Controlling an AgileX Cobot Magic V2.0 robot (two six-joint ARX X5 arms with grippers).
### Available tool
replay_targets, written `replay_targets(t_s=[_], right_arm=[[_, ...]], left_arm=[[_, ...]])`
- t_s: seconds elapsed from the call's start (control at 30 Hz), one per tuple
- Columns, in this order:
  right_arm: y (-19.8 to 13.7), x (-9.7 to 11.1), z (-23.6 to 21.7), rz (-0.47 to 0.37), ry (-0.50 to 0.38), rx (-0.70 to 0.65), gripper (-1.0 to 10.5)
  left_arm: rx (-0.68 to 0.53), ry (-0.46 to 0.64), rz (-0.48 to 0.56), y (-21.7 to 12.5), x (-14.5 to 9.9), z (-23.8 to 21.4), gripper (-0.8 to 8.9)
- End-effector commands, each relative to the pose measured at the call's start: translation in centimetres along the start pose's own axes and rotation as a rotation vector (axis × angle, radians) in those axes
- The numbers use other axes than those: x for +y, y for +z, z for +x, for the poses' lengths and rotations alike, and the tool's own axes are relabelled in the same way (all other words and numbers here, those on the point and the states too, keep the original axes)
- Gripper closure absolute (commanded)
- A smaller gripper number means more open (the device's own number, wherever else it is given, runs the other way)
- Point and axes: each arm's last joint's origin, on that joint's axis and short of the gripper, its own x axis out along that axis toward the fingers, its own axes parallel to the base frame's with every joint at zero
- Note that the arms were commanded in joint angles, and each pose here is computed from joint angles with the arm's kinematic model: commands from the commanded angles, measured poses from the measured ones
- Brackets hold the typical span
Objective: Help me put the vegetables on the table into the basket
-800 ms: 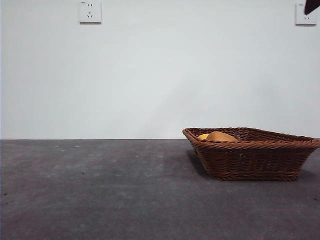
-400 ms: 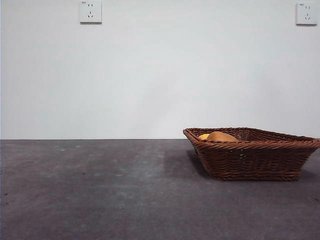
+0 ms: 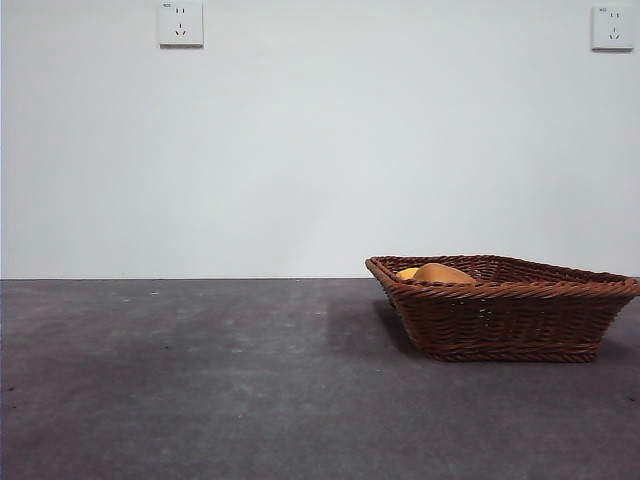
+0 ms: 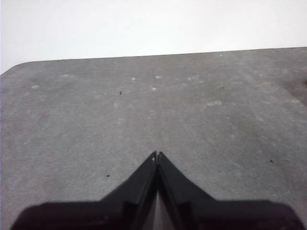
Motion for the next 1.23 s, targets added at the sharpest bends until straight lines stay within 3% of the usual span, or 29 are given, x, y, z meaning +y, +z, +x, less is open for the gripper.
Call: replay_targets(t_s=[0.03, 0.27, 0.47, 0.63, 0.83, 1.0, 1.23], right_arm=[[-1.6, -0.2, -0.7, -0.045, -0.005, 0.003, 9.5], [-8.5, -0.6, -2.2, -0.049, -0.015, 0.025, 9.5], [-17.5, -0.8, -0.9, -0.044, -0.019, 0.035, 9.5], [-25.4, -1.0, 0.2, -0.051, -0.023, 0.162, 9.5], [-33.1, -1.2, 0.8, 0.002, -0.033, 0.307, 9.5], [-36.8, -1.3, 1.2, -0.003, -0.026, 0.392, 9.5], [-37.9, -1.3, 1.3, -0.017, -0.026, 0.408, 9.5]], left_arm=[[0.009, 0.002, -0.006, -0.3, 0.0, 0.1, 8.17], [0.010, 0.003, -0.006, -0.3, 0.0, 0.1, 8.17], [0.010, 0.003, -0.006, -0.3, 0.0, 0.1, 8.17], [0.009, 0.003, -0.006, -0.3, 0.0, 0.1, 8.17], [0.010, 0.003, -0.006, -0.3, 0.0, 0.1, 8.17], [0.010, 0.003, -0.006, -0.4, 0.0, 0.1, 8.17], [0.025, 0.003, -0.006, -0.5, 0.0, 0.2, 8.17]])
